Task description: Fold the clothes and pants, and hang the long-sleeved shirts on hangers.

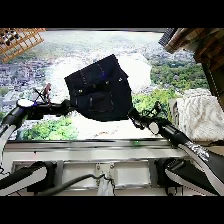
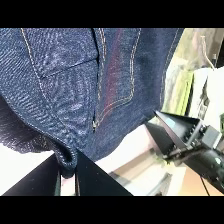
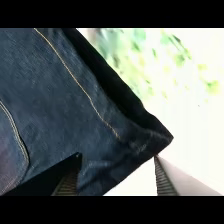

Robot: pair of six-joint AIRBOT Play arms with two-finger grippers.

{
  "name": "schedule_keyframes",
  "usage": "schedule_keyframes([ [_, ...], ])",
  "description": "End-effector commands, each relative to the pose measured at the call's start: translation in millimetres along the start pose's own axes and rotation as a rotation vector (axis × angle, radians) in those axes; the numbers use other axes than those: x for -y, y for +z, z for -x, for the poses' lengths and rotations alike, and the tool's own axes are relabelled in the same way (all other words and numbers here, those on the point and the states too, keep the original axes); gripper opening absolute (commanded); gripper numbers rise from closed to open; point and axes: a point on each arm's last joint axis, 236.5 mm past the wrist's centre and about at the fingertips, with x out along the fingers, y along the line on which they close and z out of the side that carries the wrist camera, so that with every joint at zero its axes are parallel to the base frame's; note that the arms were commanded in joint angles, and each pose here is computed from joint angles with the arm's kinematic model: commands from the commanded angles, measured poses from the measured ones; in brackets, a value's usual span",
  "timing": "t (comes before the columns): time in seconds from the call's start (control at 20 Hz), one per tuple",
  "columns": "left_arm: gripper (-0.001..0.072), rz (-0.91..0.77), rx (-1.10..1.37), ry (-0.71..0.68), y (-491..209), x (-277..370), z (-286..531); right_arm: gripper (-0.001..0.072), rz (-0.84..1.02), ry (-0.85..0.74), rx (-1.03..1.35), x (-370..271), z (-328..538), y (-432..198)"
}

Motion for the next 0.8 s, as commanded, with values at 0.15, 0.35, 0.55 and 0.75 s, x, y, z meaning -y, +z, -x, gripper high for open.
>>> schedule_keyframes([
  [0.15, 0.0031, -0.001, -0.002, -0.001, -0.6, 0.4, 0.0, 0.0021, 0.033, 0.039, 0.036, -17.9, -10.8, 11.9],
  [0.35, 0.003, -0.007, 0.025, -0.035, 5.5, 14.4, 5.6, 0.0026, 0.196, 0.174, 0.072, -78.7, 25.8, 20.0],
  [0.55, 0.003, -0.188, 0.135, -0.137, 52.6, 95.9, 50.1, 0.0025, 0.468, 0.476, 0.261, -207.1, 149.6, 47.0],
  [0.75, 0.0029, -0.465, 0.304, -0.259, 95.0, 228.4, 140.8, 0.0025, 0.631, 0.647, 0.466, -293.9, 289.9, 74.7],
])
